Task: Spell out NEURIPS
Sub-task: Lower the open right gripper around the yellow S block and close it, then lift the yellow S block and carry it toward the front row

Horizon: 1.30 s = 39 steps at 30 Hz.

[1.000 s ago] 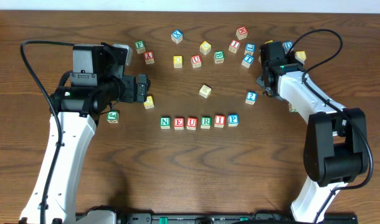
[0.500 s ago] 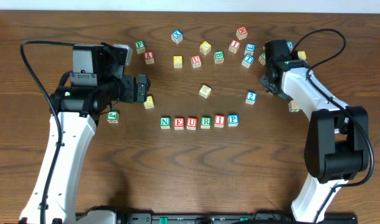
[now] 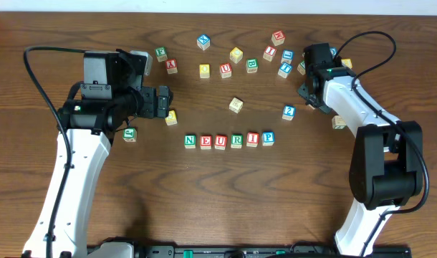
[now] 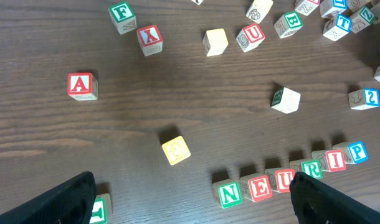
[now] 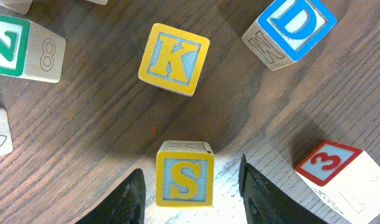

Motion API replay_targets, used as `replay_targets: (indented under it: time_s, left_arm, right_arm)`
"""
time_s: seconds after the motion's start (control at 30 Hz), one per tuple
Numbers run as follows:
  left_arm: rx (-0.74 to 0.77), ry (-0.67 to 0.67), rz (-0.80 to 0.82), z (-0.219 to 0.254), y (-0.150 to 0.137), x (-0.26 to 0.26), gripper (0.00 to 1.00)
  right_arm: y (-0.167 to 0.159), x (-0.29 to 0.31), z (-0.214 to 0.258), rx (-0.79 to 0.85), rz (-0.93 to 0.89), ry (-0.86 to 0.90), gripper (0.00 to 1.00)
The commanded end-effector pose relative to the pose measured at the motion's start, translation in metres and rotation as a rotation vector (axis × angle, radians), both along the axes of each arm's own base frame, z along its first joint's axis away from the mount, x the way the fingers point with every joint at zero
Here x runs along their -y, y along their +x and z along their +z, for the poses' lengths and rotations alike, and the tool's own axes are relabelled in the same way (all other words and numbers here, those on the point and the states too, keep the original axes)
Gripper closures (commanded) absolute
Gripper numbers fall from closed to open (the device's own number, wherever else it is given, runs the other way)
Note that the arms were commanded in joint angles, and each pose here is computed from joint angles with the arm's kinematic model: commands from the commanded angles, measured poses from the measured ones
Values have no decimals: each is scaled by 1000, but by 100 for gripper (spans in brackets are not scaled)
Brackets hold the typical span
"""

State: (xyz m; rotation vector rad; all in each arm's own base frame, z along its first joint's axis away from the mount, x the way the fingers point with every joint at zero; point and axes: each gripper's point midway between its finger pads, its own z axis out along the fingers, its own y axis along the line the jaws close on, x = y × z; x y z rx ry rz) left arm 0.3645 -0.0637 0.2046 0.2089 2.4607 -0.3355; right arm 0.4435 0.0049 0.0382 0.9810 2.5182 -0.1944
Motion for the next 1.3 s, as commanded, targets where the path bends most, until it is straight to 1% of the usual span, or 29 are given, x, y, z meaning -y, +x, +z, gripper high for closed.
replay_targets:
  time_s: [0.0,0.17,0.23,0.4,0.83,0.93,1.07,1.13,1.27]
  left_arm:
    - [34,-7,-9,13,3,1,2]
    - [34,-7,-9,13,3,1,2]
    - [34,-7,-9,13,3,1,2]
    - [34,-7,-9,13,3,1,2]
    - [34,-7,-9,13,3,1,2]
    - [34,-7,-9,13,3,1,2]
    - [34,-7,-9,13,3,1,2]
    - [34,-7,-9,13,3,1,2]
    - [34,-7,-9,13,3,1,2]
  right_arm:
    - [5,1,0,7,-17,4,56]
    - [5,-1,-2,0,-3,17,56]
    - [4,-2,-9,-23,10,46,56]
    - [2,1,-23,-70,11,43,56]
    - [8,0,-16,-60,17,40,56]
    - [8,1,-16,-62,20,38,62]
    - [7,1,-16,-63,19,35,63]
    - [7,1,-16,-64,21,34,67]
    - [7,2,-15,-65,25,29,69]
